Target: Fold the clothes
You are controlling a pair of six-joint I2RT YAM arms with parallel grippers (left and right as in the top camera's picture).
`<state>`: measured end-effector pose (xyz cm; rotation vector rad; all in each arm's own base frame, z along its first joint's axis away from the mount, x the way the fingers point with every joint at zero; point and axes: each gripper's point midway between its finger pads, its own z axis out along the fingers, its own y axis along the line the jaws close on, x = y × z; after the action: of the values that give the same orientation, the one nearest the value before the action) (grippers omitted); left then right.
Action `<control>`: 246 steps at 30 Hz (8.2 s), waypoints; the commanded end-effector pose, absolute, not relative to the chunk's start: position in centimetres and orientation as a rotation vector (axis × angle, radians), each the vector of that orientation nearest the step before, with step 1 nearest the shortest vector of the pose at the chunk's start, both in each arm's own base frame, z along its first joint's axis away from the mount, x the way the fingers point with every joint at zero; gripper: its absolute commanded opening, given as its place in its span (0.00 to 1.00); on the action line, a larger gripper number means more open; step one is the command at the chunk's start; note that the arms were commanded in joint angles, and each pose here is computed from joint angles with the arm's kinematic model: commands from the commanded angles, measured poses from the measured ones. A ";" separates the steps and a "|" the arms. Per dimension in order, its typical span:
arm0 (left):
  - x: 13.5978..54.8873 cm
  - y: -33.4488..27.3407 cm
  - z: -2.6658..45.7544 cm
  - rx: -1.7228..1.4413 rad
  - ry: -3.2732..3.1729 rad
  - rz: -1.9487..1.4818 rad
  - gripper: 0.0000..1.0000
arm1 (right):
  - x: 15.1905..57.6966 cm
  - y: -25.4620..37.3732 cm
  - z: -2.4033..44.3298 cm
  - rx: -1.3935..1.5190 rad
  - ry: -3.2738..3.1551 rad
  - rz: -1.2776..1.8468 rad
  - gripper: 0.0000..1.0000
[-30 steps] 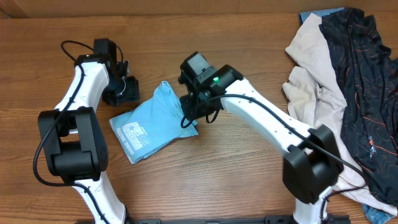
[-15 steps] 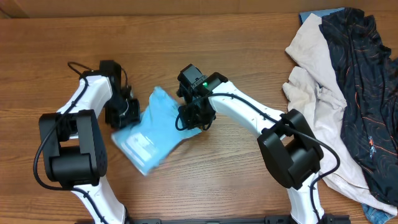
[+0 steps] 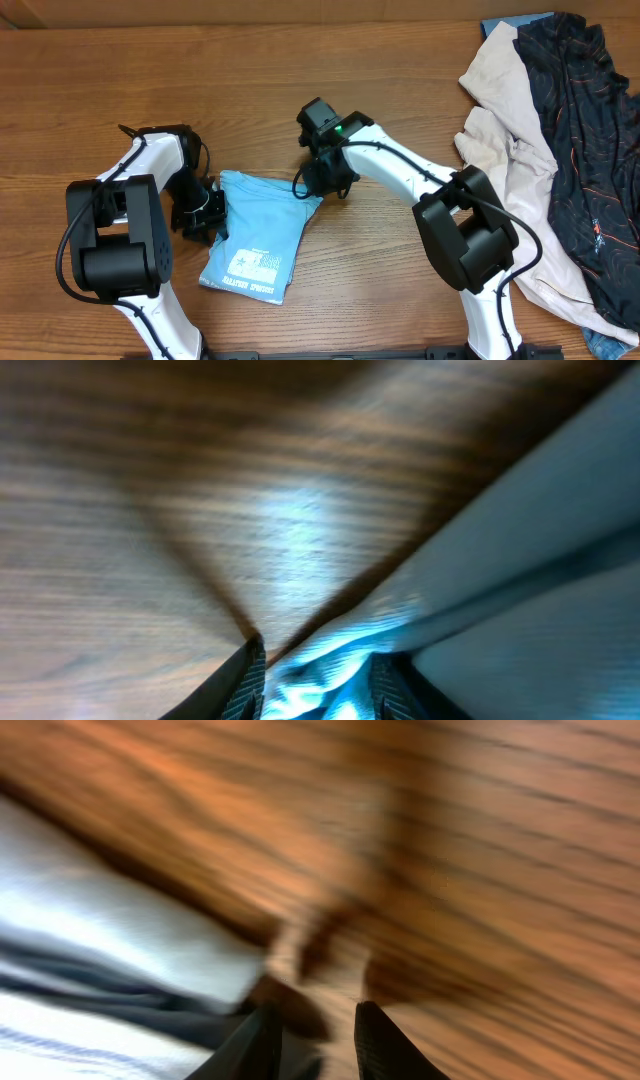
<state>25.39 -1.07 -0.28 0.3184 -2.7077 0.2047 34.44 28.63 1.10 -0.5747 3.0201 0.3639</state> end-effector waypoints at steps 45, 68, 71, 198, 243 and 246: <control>34.0 -5.4 -1.1 -0.021 -2.943 0.768 0.04 | 36.5 23.8 7.6 -0.457 2.998 0.250 0.25; 37.7 29.6 9.1 1.663 -3.229 0.182 0.07 | 37.0 14.8 19.8 -0.227 2.812 0.222 0.26; 38.6 31.4 10.5 1.702 -3.306 0.167 0.08 | 37.0 14.8 19.8 -0.223 2.813 0.222 0.27; 43.7 32.8 15.2 1.305 -3.317 -0.160 0.75 | 37.0 14.4 19.8 -0.144 2.824 0.207 0.33; 27.1 -3.3 30.1 -0.084 -3.804 0.189 1.00 | 25.8 5.1 26.8 0.125 2.303 0.346 1.00; 27.1 -3.3 32.0 -0.026 -4.012 0.274 1.00 | 24.7 4.9 26.2 0.124 2.275 0.342 1.00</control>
<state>27.97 -3.54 31.64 -0.0672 -3.9204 0.2602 25.42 5.34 26.81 0.1006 2.2923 0.3549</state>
